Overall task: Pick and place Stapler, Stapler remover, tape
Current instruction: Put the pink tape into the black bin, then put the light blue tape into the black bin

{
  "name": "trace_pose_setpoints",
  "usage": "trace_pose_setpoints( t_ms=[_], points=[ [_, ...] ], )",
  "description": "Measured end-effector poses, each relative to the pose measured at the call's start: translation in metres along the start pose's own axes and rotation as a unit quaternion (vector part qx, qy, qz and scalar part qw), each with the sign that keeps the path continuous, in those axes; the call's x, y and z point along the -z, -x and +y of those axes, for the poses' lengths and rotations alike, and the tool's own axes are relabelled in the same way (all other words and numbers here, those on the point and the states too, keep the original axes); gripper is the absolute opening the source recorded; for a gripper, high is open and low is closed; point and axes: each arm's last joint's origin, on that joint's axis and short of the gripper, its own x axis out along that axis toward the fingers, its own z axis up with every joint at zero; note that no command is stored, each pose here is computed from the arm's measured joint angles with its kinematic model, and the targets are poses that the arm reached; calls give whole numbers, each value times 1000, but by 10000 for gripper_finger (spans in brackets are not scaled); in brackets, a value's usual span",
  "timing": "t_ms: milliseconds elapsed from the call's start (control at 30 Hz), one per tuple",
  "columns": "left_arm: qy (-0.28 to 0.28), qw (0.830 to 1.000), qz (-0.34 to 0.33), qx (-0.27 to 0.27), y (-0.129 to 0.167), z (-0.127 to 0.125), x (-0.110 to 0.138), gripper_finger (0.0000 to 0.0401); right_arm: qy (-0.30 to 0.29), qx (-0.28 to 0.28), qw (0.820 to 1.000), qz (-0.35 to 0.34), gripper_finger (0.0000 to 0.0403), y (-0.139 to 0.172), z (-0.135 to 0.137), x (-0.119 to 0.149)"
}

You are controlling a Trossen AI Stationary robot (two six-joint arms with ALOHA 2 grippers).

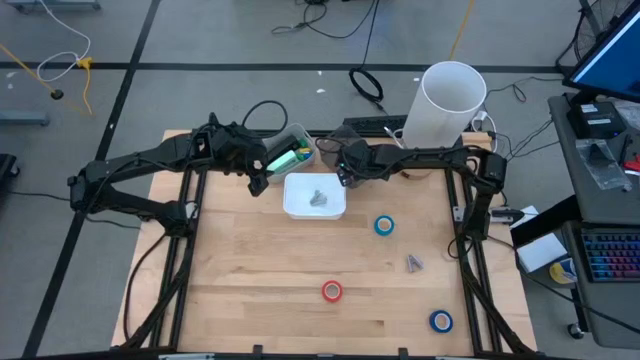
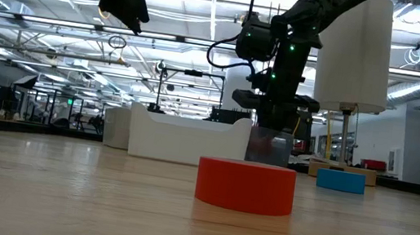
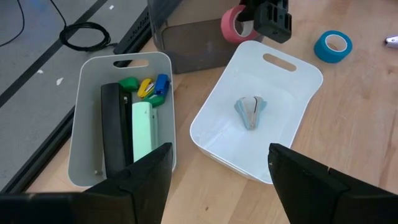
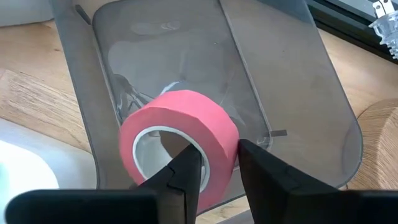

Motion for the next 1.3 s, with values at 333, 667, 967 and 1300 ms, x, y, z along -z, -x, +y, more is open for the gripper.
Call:
trace_pose_setpoints(
  t_ms=[333,667,967,1300],
  points=[
    [1,1000,0,0,0,0,0,262,-1,-4,1000,3,128,0,0,0],
    [1,1000,0,0,0,0,0,262,3,-144,989,26,115,23,11,-4],
    [-1,1000,1,12,1,-8,1,262,51,-214,975,33,86,92,7,17],
    [-6,999,0,37,3,-25,4,262,187,-127,958,178,67,139,-20,80]
  ],
)
